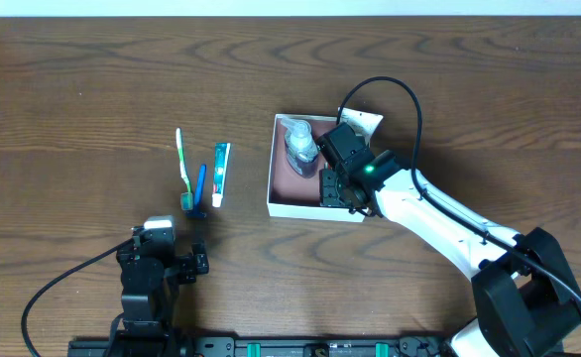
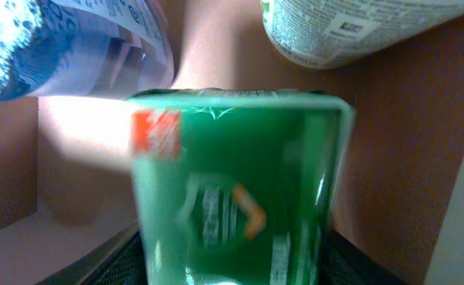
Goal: Pack container
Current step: 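Lower the soap into the box with right gripper and release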
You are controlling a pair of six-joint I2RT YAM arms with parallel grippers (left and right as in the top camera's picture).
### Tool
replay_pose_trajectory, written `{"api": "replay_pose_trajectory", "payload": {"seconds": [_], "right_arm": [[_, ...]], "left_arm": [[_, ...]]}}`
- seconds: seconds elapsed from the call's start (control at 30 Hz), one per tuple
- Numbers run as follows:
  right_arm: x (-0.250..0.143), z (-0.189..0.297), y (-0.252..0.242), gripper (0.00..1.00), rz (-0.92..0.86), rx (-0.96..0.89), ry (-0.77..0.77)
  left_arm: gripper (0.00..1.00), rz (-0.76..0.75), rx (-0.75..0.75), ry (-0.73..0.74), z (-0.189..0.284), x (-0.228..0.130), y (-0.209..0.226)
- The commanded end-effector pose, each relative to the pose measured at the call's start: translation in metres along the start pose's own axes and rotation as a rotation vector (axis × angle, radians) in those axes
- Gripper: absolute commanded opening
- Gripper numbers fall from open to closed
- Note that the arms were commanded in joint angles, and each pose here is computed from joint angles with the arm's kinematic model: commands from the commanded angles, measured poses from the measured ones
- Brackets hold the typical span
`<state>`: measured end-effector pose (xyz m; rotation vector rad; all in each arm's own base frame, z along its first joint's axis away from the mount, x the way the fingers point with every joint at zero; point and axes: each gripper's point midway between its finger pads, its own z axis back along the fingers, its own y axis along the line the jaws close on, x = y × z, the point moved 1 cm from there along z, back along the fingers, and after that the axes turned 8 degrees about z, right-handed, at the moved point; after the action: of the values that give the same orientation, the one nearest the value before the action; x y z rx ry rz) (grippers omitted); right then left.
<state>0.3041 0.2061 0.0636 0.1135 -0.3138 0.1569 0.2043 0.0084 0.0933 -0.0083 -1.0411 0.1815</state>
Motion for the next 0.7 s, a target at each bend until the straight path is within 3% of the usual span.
{"api": "replay_pose_trajectory", "payload": {"seconds": [0.0, 0.17, 0.4, 0.67], "right_arm": [[0.012, 0.016, 0.006, 0.61, 0.015, 0.013, -0.061], [0.02, 0.034, 0.009, 0.72, 0.049, 0.036, -0.112], [0.025, 0.052, 0.01, 0.72, 0.074, 0.057, -0.154], [0.06, 0.144, -0.027, 0.82, -0.026, 0.057, -0.394]], "left_arm": [[0.98, 0.017, 0.011, 0.012, -0.003, -0.006, 0.003], [0.98, 0.017, 0.011, 0.012, -0.003, -0.006, 0.003], [0.98, 0.017, 0.011, 0.012, -0.003, -0.006, 0.003], [0.98, 0.017, 0.011, 0.012, -0.003, -0.006, 0.003]]}}
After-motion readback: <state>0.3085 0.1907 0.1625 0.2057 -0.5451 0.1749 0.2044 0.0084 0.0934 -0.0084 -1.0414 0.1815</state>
